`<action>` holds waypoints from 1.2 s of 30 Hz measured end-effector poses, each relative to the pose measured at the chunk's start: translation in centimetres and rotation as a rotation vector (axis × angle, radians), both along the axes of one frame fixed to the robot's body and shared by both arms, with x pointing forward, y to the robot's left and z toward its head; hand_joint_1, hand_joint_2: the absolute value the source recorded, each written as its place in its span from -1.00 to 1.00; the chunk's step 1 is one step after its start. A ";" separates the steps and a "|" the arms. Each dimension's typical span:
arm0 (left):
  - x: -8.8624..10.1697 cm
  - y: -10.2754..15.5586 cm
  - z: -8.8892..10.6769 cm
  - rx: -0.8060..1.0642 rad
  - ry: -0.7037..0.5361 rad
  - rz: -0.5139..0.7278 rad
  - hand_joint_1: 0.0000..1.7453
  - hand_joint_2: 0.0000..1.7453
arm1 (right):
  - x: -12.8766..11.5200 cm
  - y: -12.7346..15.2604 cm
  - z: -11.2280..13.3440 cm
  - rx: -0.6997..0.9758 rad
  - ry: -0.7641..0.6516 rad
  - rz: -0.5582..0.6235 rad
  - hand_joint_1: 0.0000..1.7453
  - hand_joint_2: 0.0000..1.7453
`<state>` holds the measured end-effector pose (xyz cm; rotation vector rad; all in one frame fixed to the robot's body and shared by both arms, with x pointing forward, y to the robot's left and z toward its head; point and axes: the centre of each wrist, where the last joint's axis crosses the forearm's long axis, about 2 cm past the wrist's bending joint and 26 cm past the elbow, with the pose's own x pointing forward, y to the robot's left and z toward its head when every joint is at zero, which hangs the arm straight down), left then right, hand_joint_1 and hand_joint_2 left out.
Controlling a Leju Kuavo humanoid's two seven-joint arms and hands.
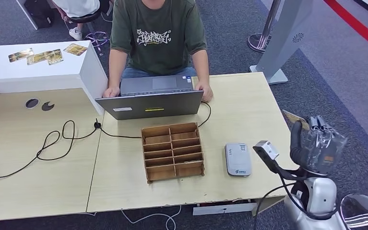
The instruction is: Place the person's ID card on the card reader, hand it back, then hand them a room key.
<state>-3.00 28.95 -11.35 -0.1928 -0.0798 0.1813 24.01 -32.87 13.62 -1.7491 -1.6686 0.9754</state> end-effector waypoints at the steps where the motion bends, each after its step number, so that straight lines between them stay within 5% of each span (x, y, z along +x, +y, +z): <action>1: 0.0 0.0 0.0 0.001 0.000 0.000 -1.00 -1.00 | -0.1 -0.8 0.3 -0.043 -0.006 0.024 1.00 1.00; 7: 0.0 0.0 0.0 0.001 0.000 0.000 -1.00 -1.00 | -1.5 -4.3 2.5 -0.275 -0.035 0.146 1.00 1.00; 20: 0.1 0.0 0.0 0.001 -0.002 -0.002 -1.00 -1.00 | -3.8 -5.7 2.3 -0.177 -0.043 -0.059 1.00 1.00; 29: 0.3 0.2 0.0 0.003 0.004 -0.018 -1.00 -1.00 | -2.2 -4.5 2.3 -0.061 -0.080 -0.126 1.00 1.00; 36: 0.8 0.8 0.0 0.013 0.005 -0.040 -1.00 -1.00 | 1.4 -3.6 3.5 0.018 -0.138 -0.145 1.00 1.00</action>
